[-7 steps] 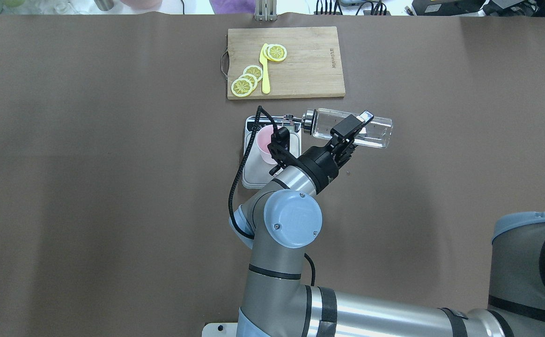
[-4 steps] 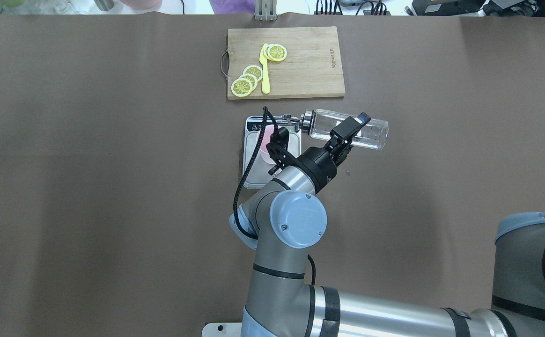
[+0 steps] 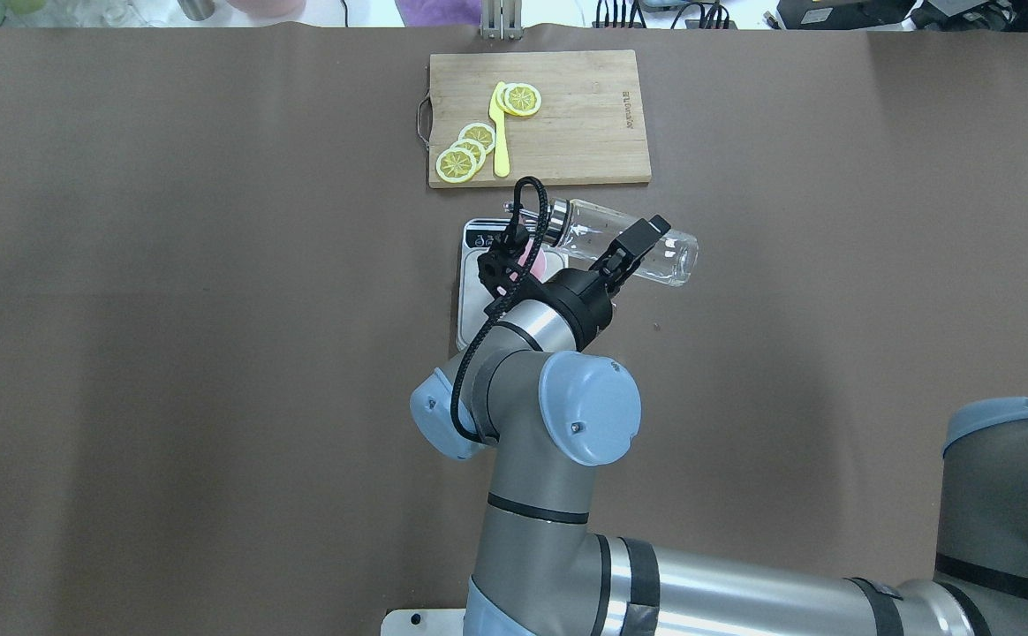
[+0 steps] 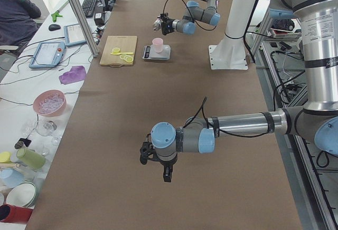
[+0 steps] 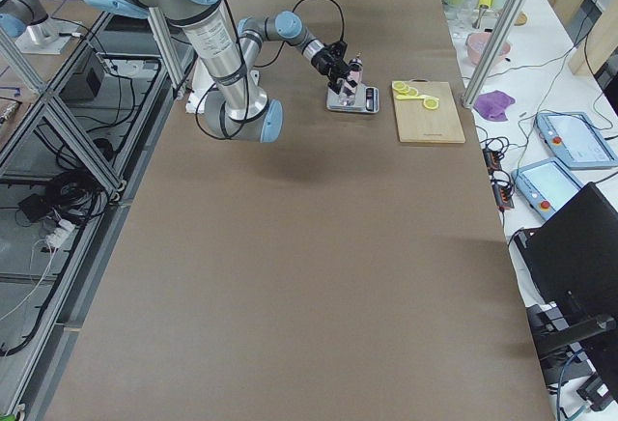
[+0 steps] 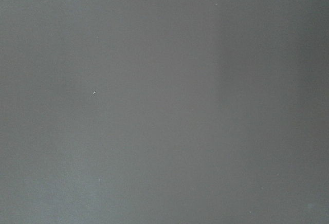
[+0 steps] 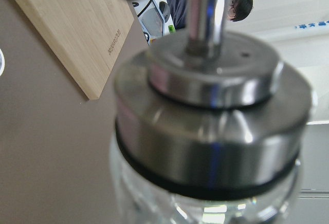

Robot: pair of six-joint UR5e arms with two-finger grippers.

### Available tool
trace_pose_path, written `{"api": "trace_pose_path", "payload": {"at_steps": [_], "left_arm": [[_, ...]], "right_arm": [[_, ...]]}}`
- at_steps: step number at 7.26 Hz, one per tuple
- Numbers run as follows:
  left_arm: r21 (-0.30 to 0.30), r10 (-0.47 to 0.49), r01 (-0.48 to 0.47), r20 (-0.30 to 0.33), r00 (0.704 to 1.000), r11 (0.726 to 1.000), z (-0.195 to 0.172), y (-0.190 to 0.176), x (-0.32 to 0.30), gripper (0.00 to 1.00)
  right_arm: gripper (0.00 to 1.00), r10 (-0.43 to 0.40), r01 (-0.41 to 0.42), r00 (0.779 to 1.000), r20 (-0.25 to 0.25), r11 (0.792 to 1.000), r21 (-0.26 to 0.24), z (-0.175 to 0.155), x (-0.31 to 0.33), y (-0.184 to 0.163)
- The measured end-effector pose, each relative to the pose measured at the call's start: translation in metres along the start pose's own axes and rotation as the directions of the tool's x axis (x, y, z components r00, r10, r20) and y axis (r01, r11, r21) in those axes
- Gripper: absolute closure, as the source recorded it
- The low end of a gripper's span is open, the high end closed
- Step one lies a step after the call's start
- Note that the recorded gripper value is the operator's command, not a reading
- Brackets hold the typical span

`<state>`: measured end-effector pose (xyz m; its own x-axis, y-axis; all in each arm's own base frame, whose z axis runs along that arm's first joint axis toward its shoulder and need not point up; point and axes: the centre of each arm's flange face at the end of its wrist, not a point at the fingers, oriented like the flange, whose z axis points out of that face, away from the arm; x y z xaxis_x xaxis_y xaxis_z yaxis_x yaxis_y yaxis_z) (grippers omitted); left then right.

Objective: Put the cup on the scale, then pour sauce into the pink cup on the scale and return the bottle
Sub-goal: 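Tilt the sauce bottle back upright and lift it from the cup, then carry the sauce bottle with the right gripper away from the scale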

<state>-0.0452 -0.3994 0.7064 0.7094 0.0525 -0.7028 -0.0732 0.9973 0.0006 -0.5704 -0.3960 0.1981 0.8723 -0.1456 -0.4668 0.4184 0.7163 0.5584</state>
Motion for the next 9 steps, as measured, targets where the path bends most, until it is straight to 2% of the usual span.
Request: {"api": "trace_pose_path", "payload": {"at_steps": [2, 4, 6, 8, 9], "left_arm": [[0.003, 0.004, -0.004, 0.0, 1.0, 1.0, -0.001, 0.0, 0.001, 0.02], [0.009, 0.011, -0.011, -0.003, 1.0, 1.0, -0.003, -0.003, 0.003, 0.02], [0.015, 0.018, -0.017, -0.004, 1.0, 1.0, -0.006, -0.007, 0.006, 0.02], [0.019, 0.022, -0.022, -0.004, 1.0, 1.0, -0.008, -0.01, 0.008, 0.02], [0.022, 0.025, -0.025, -0.005, 1.0, 0.999, -0.009, -0.011, 0.01, 0.02]], "right_arm": [[1.0, 0.064, -0.067, 0.987, 0.149, 0.998, 0.013, 0.004, 0.054, 0.017], [1.0, 0.162, -0.161, 0.951, 0.265, 0.987, -0.027, 0.019, 0.111, 0.032], [1.0, 0.258, -0.246, 0.898, 0.357, 0.966, -0.08, 0.045, 0.152, 0.045], [1.0, 0.294, -0.286, 0.829, 0.476, 0.954, -0.092, 0.093, 0.174, 0.073], [1.0, 0.299, -0.292, 0.811, 0.503, 0.952, -0.096, 0.121, 0.185, 0.087]]}}
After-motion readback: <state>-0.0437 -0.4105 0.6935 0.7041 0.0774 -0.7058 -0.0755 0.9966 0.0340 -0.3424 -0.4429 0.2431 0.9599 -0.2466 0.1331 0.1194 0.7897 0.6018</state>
